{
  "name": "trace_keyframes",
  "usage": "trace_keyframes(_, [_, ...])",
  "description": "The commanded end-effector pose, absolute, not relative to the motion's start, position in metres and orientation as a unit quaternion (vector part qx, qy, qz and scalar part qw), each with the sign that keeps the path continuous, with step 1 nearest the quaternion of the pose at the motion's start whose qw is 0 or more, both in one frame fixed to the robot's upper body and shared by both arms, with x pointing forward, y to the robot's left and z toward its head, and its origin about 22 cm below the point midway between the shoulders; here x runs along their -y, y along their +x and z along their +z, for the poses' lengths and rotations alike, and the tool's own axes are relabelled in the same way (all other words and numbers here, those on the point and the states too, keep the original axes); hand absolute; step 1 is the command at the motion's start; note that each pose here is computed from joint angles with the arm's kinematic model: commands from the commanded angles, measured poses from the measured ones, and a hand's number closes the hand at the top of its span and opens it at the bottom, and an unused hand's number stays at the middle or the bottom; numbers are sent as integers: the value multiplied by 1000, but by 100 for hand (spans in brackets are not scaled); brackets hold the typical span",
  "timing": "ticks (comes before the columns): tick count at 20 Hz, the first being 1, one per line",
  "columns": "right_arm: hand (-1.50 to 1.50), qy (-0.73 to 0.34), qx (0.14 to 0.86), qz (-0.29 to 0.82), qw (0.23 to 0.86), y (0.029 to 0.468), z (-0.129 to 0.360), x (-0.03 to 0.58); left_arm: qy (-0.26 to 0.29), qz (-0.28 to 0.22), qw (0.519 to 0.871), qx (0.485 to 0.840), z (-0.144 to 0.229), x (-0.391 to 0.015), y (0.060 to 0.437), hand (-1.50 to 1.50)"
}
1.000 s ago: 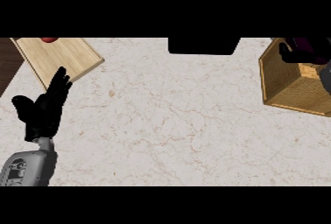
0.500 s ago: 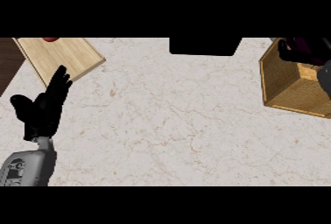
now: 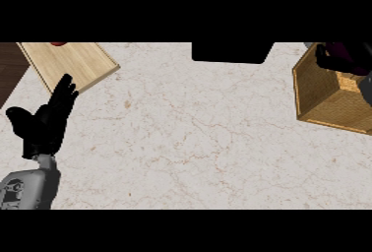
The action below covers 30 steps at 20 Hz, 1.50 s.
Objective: Pick the eggplant from the placemat and place it in the basket
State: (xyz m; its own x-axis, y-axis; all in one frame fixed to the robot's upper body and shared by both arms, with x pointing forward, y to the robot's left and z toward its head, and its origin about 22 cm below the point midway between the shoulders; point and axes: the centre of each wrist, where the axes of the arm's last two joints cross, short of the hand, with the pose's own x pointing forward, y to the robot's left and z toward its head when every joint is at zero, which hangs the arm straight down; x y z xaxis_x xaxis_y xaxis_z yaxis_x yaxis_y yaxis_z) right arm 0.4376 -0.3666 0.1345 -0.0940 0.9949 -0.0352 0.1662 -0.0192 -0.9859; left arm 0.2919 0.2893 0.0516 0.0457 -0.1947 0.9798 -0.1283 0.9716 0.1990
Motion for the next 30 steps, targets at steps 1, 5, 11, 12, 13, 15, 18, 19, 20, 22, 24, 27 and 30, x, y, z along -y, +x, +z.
trace_keyframes(1, [150,-506,521,516,454,421,106,390,117,-28,709,695,60,-271,297,0])
trace_keyframes(5, [150,-496,514,519,469,426,101,376,122,-19,706,697,62,-278,304,0])
trace_keyframes(11, [150,-481,511,519,488,414,82,388,120,-20,711,693,51,-276,299,0])
trace_keyframes(12, [150,-482,501,519,498,418,87,385,111,-19,714,691,57,-278,290,0])
trace_keyframes(13, [150,-473,500,520,506,421,87,379,121,-18,711,692,50,-284,298,0])
trace_keyframes(15, [150,-486,477,520,515,424,99,380,103,-34,705,701,50,-270,302,0])
trace_keyframes(18, [150,-495,452,520,529,415,83,389,118,-22,706,698,54,-282,298,0])
trace_keyframes(19, [150,-499,444,512,540,419,100,393,105,-27,710,696,53,-268,302,0])
trace_keyframes(20, [150,-494,446,504,551,414,98,402,111,-24,713,692,44,-278,297,0])
trace_keyframes(22, [-150,-495,454,497,550,421,90,382,115,-21,711,693,59,-283,301,0])
trace_keyframes(24, [-150,-491,499,459,548,422,105,391,115,-26,712,692,63,-289,304,0])
trace_keyframes(27, [-150,-462,556,404,561,416,101,399,120,-27,709,695,54,-282,299,0])
trace_keyframes(30, [-150,-440,604,342,570,427,123,391,124,-18,705,698,37,-279,295,0])
